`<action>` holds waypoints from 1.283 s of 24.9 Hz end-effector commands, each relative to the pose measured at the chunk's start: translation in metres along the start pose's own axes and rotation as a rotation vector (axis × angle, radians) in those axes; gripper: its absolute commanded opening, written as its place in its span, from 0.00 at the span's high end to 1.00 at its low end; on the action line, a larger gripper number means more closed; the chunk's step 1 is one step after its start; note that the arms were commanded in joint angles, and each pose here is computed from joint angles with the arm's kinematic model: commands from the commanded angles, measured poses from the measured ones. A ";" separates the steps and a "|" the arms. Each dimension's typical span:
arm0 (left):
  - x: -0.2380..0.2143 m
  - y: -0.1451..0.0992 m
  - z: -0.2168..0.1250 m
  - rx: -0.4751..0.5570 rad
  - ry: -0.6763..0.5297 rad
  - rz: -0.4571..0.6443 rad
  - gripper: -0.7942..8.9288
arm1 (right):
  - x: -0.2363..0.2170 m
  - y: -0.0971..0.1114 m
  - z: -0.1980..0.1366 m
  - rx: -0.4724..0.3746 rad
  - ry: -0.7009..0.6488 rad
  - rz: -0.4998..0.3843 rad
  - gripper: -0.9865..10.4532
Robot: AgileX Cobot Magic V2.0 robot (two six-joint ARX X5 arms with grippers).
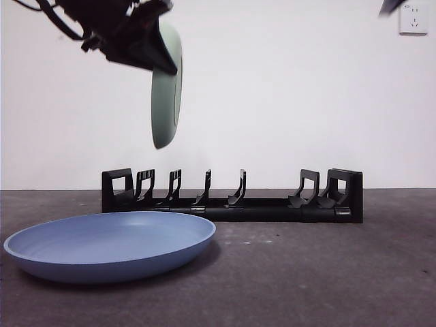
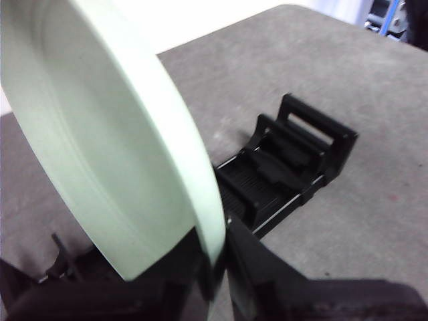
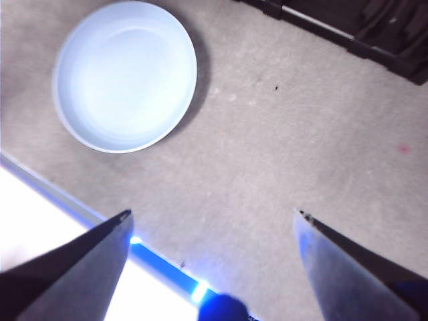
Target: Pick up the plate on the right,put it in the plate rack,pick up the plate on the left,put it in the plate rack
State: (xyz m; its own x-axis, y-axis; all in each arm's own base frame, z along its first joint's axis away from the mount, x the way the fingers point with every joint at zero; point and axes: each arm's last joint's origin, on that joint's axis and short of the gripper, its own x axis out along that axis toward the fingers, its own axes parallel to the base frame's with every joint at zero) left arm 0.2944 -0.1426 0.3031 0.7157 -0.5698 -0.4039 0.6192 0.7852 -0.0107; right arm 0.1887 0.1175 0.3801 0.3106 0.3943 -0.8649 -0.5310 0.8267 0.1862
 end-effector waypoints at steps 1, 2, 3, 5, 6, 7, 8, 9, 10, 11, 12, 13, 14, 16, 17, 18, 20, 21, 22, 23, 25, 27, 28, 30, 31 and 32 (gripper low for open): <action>0.012 0.007 -0.007 -0.007 0.022 0.008 0.93 | 0.019 0.000 -0.005 0.011 0.025 0.006 0.56; 0.016 0.009 -0.010 -0.011 0.029 -0.004 0.93 | 0.026 -0.001 -0.007 0.012 0.030 0.008 0.56; 0.021 0.011 -0.013 -0.014 0.037 -0.005 0.93 | 0.032 -0.001 -0.008 0.016 0.034 0.009 0.56; 0.027 0.014 -0.018 -0.013 0.051 -0.004 0.93 | 0.038 -0.002 -0.009 0.017 0.038 0.009 0.56; 0.030 0.014 -0.019 -0.012 0.057 -0.004 0.93 | 0.039 -0.002 -0.009 0.019 0.036 0.009 0.56; 0.033 0.015 -0.022 -0.010 0.066 -0.005 0.93 | 0.040 -0.002 -0.009 0.023 0.033 0.010 0.56; 0.036 0.015 -0.024 -0.008 0.076 -0.005 0.93 | 0.041 -0.002 -0.009 0.026 0.031 0.010 0.56; 0.038 0.016 -0.026 -0.010 0.083 -0.007 0.93 | 0.042 -0.002 -0.009 0.025 0.028 0.011 0.56; 0.041 0.016 -0.029 -0.012 0.092 -0.007 0.93 | 0.042 -0.002 -0.009 0.025 0.026 0.010 0.56; 0.044 0.017 -0.032 -0.016 0.103 -0.008 0.93 | 0.042 -0.002 -0.009 0.025 0.023 0.011 0.56; 0.047 0.017 -0.034 -0.017 0.110 -0.009 0.93 | 0.042 -0.002 -0.009 0.024 0.023 0.011 0.56; 0.049 0.018 -0.036 -0.019 0.118 -0.009 0.93 | 0.042 -0.002 -0.009 0.024 0.023 0.011 0.56; 0.051 0.018 -0.038 -0.021 0.125 -0.010 0.93 | 0.043 -0.002 -0.009 0.024 0.023 0.011 0.56; 0.054 0.019 -0.041 -0.023 0.136 -0.006 0.93 | 0.043 -0.002 -0.009 0.024 0.024 0.010 0.56; 0.055 0.019 -0.042 -0.024 0.143 0.002 0.93 | 0.043 -0.002 -0.009 0.024 0.023 0.010 0.56; 0.055 0.019 -0.042 -0.024 0.146 0.009 0.93 | 0.043 -0.002 -0.009 0.024 0.024 0.010 0.56; 0.055 0.020 -0.043 -0.025 0.157 0.028 0.93 | 0.043 -0.002 -0.009 0.024 0.024 0.010 0.56; 0.055 0.020 -0.044 -0.025 0.160 0.036 0.93 | 0.043 -0.002 -0.009 0.023 0.023 0.010 0.56; 0.055 0.020 -0.044 -0.025 0.164 0.044 0.93 | 0.043 -0.003 -0.009 0.024 0.023 0.010 0.56; 0.055 0.020 -0.045 -0.026 0.170 0.046 0.93 | 0.043 -0.002 -0.009 0.023 0.022 0.010 0.56; 0.055 0.021 -0.046 -0.030 0.182 0.046 0.92 | 0.043 -0.003 -0.009 0.020 0.021 0.010 0.56; 0.054 0.021 -0.047 -0.034 0.199 0.044 0.92 | 0.043 -0.002 -0.009 0.019 0.019 0.011 0.56; 0.054 0.021 -0.048 -0.034 0.202 0.043 0.91 | 0.043 -0.003 -0.008 0.019 0.018 0.011 0.56; 0.054 0.021 -0.048 -0.026 0.208 0.035 0.91 | 0.043 -0.002 -0.008 0.018 0.013 0.011 0.56; 0.054 0.020 -0.048 -0.025 0.208 0.035 0.90 | 0.043 -0.002 -0.008 0.018 0.012 0.011 0.56; 0.054 0.020 -0.048 -0.023 0.209 0.034 0.87 | 0.043 -0.002 -0.008 0.018 0.011 0.011 0.56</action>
State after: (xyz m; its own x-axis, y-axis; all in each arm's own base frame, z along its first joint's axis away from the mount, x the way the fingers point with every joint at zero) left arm 0.3291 -0.1463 0.2386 0.6554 -0.4882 -0.5764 0.5849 0.8108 -0.0216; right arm 0.1974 0.1289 0.3416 0.2996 0.4007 -0.8658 -0.5222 0.8284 0.2027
